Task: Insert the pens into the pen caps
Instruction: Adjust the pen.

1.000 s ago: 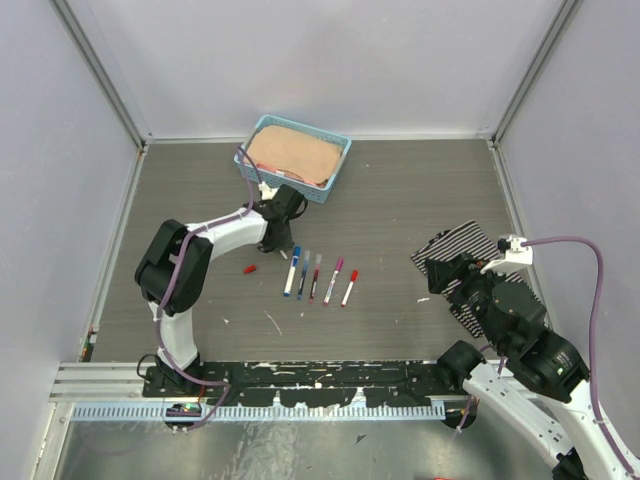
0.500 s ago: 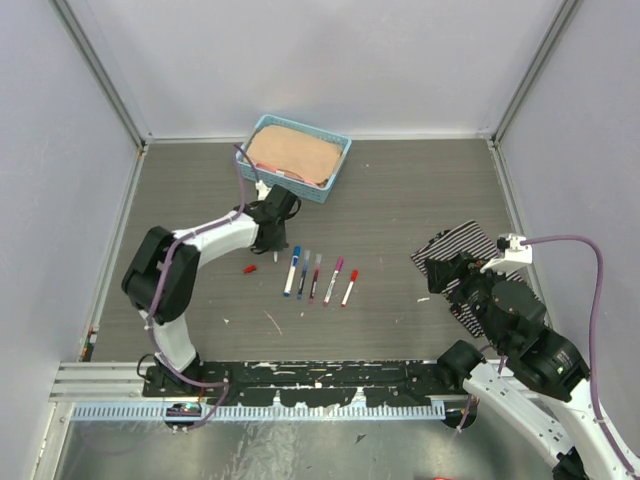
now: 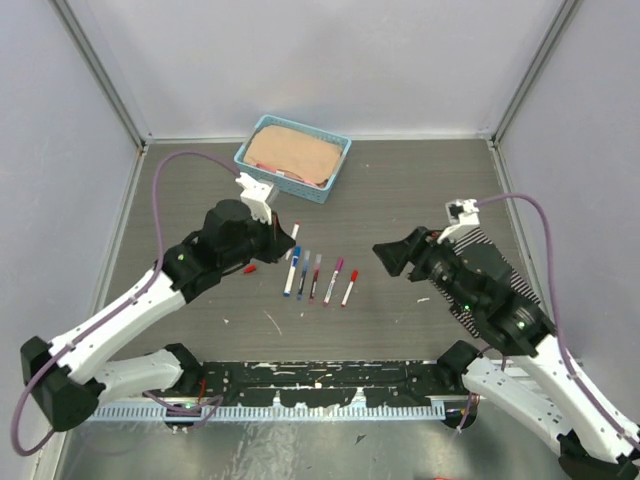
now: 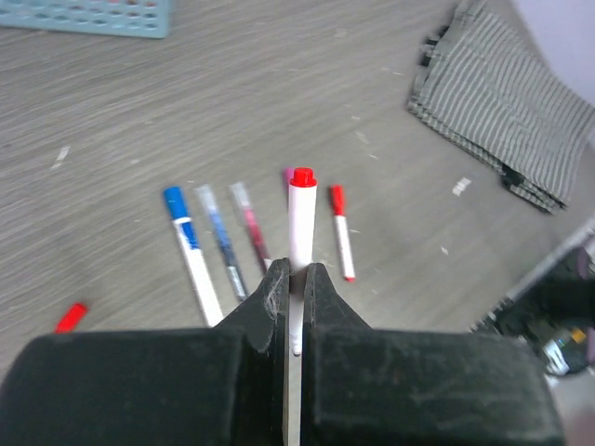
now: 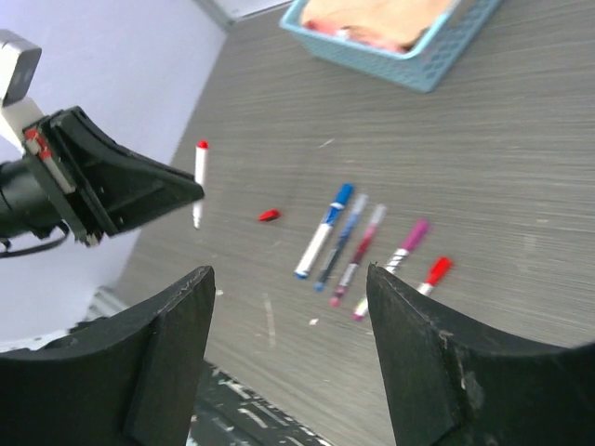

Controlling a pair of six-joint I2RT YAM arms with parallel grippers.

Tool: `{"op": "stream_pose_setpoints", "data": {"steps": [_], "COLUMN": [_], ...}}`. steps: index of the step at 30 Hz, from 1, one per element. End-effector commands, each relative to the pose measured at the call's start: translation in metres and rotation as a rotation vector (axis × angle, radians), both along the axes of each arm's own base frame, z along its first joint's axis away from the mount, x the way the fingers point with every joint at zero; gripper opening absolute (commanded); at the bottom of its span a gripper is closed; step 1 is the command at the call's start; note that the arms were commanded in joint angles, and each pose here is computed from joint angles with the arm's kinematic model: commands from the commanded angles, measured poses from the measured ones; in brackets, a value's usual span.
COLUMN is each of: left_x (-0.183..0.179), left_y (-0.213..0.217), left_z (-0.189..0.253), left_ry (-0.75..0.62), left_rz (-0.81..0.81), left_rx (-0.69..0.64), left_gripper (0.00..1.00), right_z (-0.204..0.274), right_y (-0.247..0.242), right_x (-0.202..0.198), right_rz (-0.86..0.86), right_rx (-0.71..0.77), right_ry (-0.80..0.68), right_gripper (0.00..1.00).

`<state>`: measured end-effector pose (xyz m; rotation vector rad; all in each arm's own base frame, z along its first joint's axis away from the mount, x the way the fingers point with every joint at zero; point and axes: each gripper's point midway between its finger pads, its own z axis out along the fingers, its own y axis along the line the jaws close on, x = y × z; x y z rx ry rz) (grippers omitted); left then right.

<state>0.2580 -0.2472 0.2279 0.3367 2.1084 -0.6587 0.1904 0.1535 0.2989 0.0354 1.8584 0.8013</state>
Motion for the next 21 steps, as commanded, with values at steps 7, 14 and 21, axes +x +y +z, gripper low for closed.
{"op": "stream_pose_setpoints", "data": {"steps": [7,14,21], "left_x": [-0.075,-0.083,-0.086], "left_y": [-0.039,-0.049,-0.055], "left_z": [0.018,0.014,0.015], "left_ry": [-0.066,-0.062,-0.069], "left_rz": [-0.232,-0.278,-0.313], "left_rx": [-0.156,-0.171,-0.177], "left_gripper": [0.00,0.00,0.00], "right_z": [0.011,0.009,0.000], "right_y": [0.088,0.118,0.135], "right_x": [0.014,0.004,0.008], "right_rz": [0.202,0.199,0.203], "right_rx": [0.396,0.417,0.412], "right_ry": [0.059,0.060,0.087], "right_gripper": [0.67,0.68,0.63]}}
